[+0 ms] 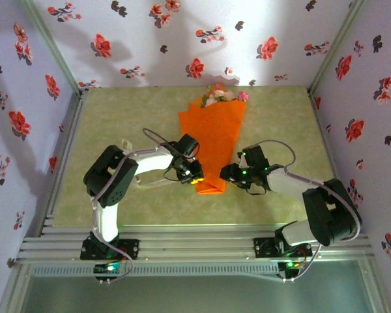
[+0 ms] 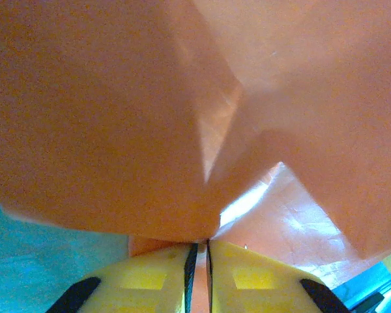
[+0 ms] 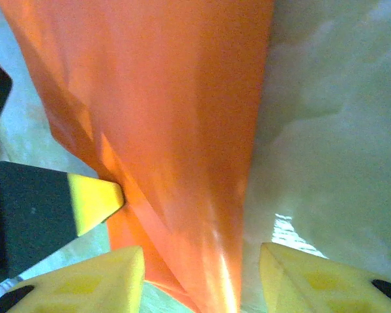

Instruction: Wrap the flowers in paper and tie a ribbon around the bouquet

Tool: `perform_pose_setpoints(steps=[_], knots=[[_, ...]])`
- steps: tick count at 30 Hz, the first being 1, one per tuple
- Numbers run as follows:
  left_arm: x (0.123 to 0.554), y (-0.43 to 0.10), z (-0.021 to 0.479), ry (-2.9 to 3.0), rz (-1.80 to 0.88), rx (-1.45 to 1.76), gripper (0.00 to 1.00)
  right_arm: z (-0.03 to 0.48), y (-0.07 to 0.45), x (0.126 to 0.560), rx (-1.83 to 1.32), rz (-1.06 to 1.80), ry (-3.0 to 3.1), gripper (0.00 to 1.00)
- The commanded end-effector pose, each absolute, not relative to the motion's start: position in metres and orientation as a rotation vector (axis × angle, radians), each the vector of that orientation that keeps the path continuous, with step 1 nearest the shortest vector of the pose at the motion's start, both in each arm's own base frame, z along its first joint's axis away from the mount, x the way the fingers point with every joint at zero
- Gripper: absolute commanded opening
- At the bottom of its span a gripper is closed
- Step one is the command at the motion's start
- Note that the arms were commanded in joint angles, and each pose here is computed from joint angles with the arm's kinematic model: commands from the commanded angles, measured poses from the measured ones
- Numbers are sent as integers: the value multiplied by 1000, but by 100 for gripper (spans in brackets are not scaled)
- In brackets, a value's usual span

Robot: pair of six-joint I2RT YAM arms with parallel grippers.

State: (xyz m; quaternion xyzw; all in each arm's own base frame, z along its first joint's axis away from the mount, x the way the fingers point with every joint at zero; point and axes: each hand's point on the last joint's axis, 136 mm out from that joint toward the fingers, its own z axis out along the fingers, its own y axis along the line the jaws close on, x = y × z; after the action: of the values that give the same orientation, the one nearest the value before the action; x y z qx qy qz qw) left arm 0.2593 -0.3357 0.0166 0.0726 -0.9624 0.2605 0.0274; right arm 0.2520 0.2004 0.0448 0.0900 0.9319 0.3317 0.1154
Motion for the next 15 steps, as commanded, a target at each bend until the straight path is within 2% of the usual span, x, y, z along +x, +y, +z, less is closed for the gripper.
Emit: perform_pose_setpoints(steps=[1, 7, 9, 13, 15], knots=[[243, -309, -24, -2960, 577, 251, 15, 28, 198, 240, 286, 889, 2795, 50], [243, -308, -26, -2960, 563, 238, 15, 18, 205, 237, 323, 855, 2816, 36], [243, -308, -26, -2962, 561, 241, 15, 15, 203, 237, 331, 826, 2830, 28], [243, -307, -26, -2964, 556, 236, 14, 23, 203, 239, 318, 813, 2823, 3], [243, -306, -25, -2966, 553, 231, 14, 32, 202, 240, 314, 804, 2804, 0]])
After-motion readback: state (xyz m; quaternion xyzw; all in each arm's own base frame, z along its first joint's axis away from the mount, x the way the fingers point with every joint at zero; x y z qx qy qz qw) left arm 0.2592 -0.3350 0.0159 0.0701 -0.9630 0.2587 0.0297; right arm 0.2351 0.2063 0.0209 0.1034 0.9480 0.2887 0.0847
